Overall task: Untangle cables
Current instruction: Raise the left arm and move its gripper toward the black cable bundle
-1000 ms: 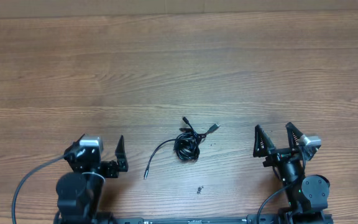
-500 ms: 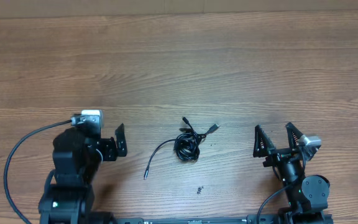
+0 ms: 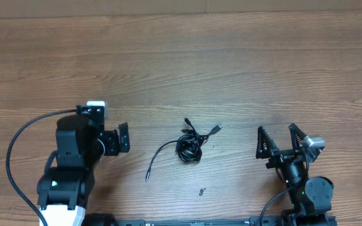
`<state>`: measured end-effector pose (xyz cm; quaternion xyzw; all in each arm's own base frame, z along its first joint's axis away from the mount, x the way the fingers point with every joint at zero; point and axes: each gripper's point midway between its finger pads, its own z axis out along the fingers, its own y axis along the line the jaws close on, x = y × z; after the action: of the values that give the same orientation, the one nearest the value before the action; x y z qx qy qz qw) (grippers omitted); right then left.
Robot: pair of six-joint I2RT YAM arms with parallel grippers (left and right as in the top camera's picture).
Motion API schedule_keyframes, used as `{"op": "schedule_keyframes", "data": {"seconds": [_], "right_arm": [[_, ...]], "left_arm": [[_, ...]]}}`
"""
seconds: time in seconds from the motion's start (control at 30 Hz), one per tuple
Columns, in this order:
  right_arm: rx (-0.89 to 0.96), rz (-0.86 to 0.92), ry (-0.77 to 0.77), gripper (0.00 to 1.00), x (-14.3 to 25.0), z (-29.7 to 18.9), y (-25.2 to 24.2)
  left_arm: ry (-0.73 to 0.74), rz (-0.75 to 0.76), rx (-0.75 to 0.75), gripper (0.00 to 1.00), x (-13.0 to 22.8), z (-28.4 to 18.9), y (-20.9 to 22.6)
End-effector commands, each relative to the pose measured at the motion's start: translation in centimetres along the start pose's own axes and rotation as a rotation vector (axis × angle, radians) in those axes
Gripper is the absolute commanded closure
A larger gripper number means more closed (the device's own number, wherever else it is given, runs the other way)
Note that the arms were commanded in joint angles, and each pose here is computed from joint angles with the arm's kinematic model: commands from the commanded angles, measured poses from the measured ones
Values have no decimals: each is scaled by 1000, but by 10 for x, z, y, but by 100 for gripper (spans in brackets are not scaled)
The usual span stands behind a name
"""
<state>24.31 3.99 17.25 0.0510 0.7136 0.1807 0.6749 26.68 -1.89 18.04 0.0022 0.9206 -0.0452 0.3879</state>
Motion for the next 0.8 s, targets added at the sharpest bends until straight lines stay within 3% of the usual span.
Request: {"op": "schedule_keyframes", "data": {"seconds": [0.0, 0.33, 0.77], "right_arm": [[10, -7, -7, 0, 1, 0, -3], [10, -7, -7, 0, 1, 0, -3], [10, -7, -7, 0, 1, 0, -3]], "left_arm": [[-11, -3, 9, 1, -22, -8, -2], [69, -10, 89, 1, -53, -7, -17], [151, 6, 125, 0, -49, 8, -23]]}}
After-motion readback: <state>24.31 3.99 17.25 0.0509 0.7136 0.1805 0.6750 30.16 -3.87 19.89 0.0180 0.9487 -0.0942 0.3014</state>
